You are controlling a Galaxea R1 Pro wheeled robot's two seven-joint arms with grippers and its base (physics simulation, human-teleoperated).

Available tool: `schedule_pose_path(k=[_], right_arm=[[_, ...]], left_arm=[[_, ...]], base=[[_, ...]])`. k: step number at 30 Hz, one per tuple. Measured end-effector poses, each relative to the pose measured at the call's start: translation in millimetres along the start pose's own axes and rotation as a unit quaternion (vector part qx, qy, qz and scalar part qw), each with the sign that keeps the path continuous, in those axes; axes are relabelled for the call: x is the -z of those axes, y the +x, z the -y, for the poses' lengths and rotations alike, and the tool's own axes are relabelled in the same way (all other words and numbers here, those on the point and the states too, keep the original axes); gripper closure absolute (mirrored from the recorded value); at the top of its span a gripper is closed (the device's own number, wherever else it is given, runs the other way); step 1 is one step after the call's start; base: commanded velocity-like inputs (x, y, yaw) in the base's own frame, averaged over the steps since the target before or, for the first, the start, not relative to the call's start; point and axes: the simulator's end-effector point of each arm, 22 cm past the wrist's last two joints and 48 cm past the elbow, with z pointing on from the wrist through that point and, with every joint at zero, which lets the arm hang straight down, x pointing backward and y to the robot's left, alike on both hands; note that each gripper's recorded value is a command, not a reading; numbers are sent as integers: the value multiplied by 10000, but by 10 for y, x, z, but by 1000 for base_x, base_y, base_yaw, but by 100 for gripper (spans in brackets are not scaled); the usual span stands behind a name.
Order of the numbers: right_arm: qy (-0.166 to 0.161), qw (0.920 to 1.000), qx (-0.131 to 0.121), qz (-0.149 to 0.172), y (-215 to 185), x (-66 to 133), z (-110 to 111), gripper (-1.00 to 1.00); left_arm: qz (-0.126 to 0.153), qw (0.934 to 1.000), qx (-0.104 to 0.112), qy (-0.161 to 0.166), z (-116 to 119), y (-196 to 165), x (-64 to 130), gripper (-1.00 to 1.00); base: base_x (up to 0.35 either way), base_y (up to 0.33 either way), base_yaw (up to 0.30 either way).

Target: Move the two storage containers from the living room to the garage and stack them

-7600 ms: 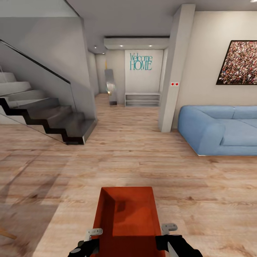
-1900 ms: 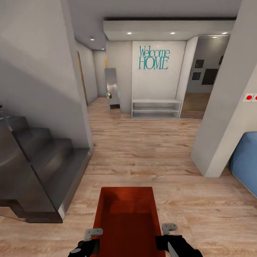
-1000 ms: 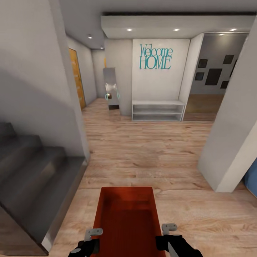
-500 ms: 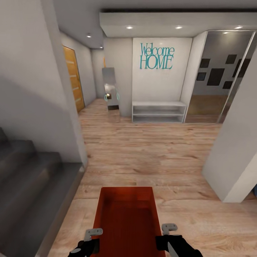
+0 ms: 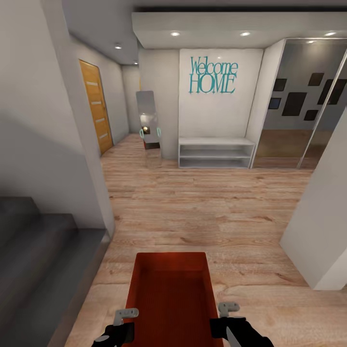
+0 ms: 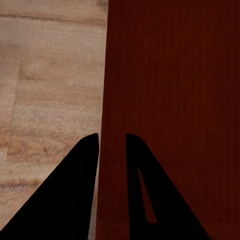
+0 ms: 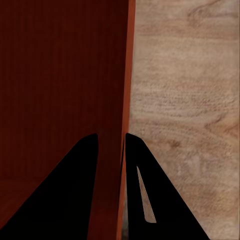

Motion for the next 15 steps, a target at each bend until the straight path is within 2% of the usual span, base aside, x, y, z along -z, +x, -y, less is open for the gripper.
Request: schedule_pose_path(k=[15], right_arm=[[0,10000,0,0,0,0,-1,100]], left_arm=[[0,10000,0,0,-1,1,0,100]], base=[[343,0,0]])
